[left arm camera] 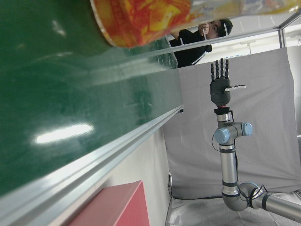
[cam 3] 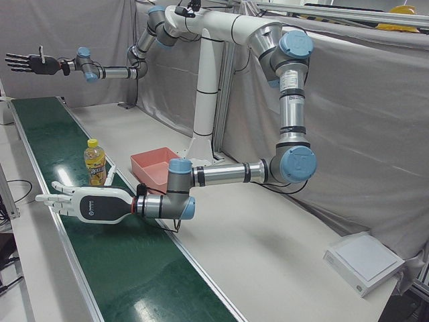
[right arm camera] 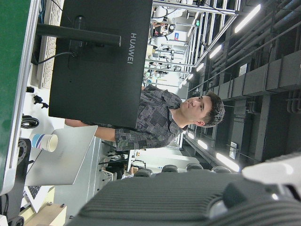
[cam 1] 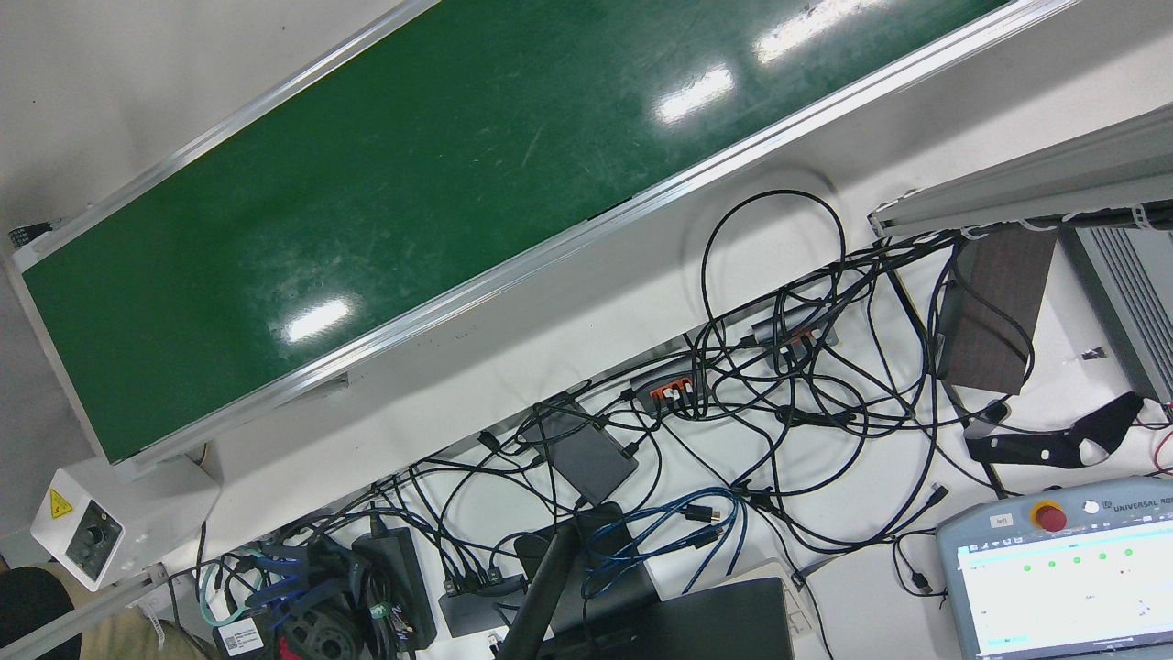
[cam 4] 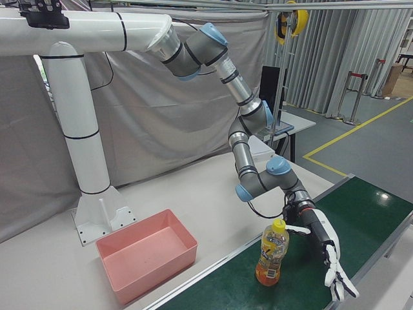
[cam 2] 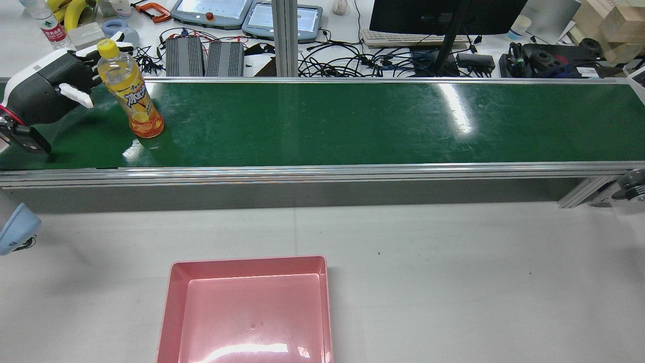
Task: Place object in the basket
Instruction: 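Close the left hand fingers around the tea bottle's middle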
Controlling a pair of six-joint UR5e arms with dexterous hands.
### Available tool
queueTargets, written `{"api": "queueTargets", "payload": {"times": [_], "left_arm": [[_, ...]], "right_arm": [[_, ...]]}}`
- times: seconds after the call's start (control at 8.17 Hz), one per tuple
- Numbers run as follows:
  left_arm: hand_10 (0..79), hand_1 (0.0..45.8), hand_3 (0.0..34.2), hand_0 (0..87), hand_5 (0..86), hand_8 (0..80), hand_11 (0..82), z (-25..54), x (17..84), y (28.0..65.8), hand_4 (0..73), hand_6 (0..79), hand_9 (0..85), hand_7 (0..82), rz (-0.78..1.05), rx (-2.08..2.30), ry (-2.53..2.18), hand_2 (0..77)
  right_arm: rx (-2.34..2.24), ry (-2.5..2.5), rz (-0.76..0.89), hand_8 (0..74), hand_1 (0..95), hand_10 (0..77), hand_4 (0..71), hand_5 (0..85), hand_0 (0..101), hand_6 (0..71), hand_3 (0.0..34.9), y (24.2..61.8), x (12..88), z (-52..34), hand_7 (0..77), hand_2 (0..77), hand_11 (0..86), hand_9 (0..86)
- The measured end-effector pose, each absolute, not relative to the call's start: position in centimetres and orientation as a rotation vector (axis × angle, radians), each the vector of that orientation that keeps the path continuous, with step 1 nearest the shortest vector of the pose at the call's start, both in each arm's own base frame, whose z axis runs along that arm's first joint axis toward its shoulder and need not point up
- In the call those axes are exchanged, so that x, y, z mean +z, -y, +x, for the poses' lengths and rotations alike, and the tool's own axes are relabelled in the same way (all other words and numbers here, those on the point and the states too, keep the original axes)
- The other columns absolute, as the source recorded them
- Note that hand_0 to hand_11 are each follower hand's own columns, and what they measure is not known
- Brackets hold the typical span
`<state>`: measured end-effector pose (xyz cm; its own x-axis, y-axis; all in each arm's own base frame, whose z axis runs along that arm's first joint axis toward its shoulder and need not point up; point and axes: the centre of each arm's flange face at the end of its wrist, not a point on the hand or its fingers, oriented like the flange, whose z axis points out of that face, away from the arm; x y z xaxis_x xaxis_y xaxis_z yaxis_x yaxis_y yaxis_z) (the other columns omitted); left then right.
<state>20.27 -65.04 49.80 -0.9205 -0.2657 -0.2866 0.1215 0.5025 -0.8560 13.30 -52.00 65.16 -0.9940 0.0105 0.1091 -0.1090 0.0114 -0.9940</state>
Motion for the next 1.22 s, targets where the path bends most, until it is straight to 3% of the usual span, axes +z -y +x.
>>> {"api": "queueTargets", "payload": {"times": [0.61,0.98,1.1,1.22], "left_arm": [[8.7,2.7,0.0,49.5,19.6,7.1,14.2,20.0,48.6,63.8,19.1,0.5,12.5,0.5,-0.129,-1.407,-2.346,0.0],[8.7,4.9,0.0,49.4,21.3,7.6,14.2,19.9,48.1,63.6,20.2,0.5,13.6,0.5,-0.130,-1.400,-2.353,0.0],[12.0,9.3,0.0,50.4,26.2,10.9,19.1,19.7,48.2,63.6,20.7,4.9,18.5,0.5,-0.127,-1.416,-2.340,0.0],[27.8,12.5,0.0,56.3,40.4,24.5,35.5,19.2,48.4,63.7,30.0,15.8,32.7,12.0,-0.119,-1.434,-2.328,8.7]], "right_arm": [[2.148,2.172,0.106,0.0,0.0,0.0,0.0,0.0,0,0.0,0.3,52.0,65.1,13.3,0.5,0.5,0.0,0.0],[2.147,2.173,0.106,0.0,0.0,0.0,0.0,0.0,0,0.0,0.3,52.0,65.1,13.3,0.5,0.5,0.0,0.0],[2.147,2.173,0.106,0.0,0.0,0.0,0.0,0.0,0,0.0,0.3,52.0,65.1,13.3,0.5,0.5,0.0,0.0],[2.147,2.173,0.106,0.0,0.0,0.0,0.0,0.0,0,0.0,0.3,52.0,65.1,13.3,0.5,0.5,0.0,0.0]]}}
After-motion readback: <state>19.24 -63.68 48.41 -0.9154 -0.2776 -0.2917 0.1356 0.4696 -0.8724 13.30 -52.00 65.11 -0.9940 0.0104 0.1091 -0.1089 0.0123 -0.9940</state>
